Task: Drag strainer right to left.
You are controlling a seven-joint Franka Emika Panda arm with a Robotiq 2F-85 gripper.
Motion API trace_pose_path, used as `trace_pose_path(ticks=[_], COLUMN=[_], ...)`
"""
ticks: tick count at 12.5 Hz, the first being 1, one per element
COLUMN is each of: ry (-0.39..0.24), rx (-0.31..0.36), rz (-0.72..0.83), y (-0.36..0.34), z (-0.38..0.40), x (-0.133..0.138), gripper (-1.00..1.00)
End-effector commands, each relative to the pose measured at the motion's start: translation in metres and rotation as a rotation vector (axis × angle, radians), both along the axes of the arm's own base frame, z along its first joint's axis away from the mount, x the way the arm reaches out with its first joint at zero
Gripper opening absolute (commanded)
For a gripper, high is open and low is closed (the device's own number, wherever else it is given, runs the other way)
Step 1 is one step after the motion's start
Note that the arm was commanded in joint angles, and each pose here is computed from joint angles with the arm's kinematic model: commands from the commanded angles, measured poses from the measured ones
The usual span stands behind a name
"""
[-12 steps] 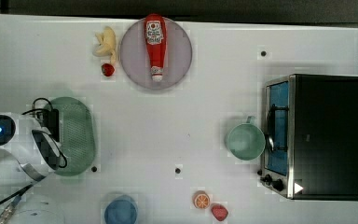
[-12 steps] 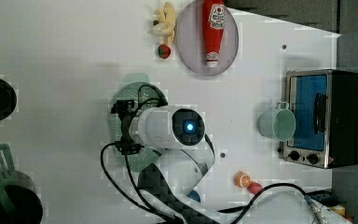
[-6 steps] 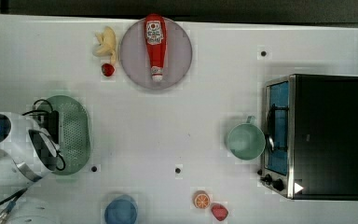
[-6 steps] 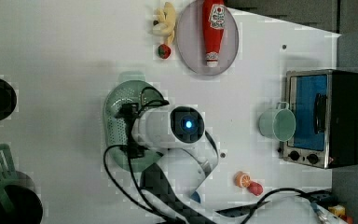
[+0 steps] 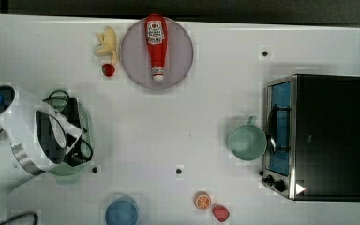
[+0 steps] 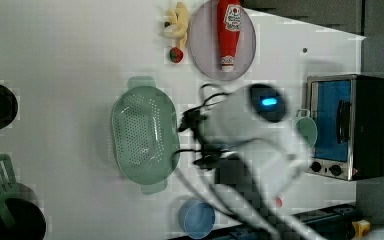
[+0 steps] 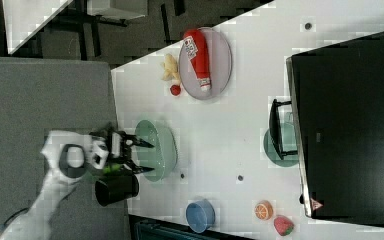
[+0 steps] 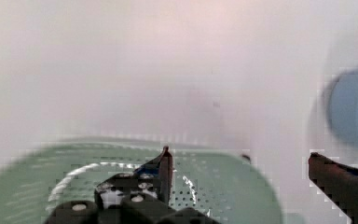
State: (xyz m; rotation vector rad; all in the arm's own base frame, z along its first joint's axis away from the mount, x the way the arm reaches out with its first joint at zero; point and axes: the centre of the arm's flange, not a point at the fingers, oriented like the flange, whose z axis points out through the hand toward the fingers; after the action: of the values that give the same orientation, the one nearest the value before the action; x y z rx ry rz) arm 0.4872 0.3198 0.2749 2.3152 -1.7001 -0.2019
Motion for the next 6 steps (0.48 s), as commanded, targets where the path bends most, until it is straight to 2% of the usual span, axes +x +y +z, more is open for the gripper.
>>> trace_pose_path(ticks=[1,4,6], ry=[-0.188,-0.276,-0.292], rx=[0.186,0.230,0.203], rz=[0.114,0.116,0.234], y=[-0.096,-0.208,-0.286], z=[0.160,0.239,0.276], x=[0.053,0.062,0.055], gripper=[1.00,1.00,1.00])
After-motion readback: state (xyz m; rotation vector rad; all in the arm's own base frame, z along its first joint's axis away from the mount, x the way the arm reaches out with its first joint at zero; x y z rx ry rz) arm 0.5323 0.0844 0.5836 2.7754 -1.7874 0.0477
